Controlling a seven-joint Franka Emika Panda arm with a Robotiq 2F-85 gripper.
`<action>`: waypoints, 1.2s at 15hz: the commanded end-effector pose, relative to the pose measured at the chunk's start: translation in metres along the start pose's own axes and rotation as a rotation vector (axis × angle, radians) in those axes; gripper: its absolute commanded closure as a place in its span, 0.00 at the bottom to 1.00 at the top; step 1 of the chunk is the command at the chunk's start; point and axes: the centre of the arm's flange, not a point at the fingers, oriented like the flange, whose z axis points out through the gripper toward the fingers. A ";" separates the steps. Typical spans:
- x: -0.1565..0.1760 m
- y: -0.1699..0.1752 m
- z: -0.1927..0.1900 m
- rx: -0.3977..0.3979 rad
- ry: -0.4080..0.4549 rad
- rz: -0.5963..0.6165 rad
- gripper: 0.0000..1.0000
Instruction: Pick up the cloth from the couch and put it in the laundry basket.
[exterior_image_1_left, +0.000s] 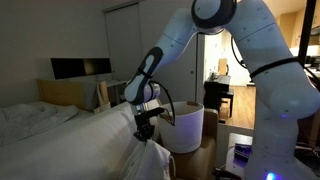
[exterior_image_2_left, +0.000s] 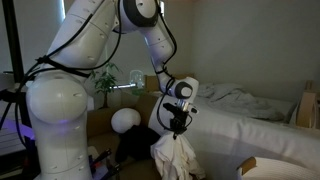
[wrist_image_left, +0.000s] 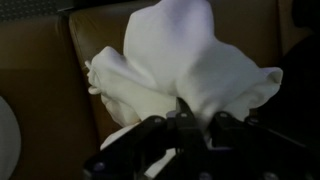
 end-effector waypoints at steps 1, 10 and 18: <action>-0.017 0.006 -0.056 -0.022 0.047 -0.010 0.87; -0.002 0.007 -0.054 0.000 0.080 0.000 0.89; 0.044 0.023 -0.063 -0.231 0.418 -0.118 0.88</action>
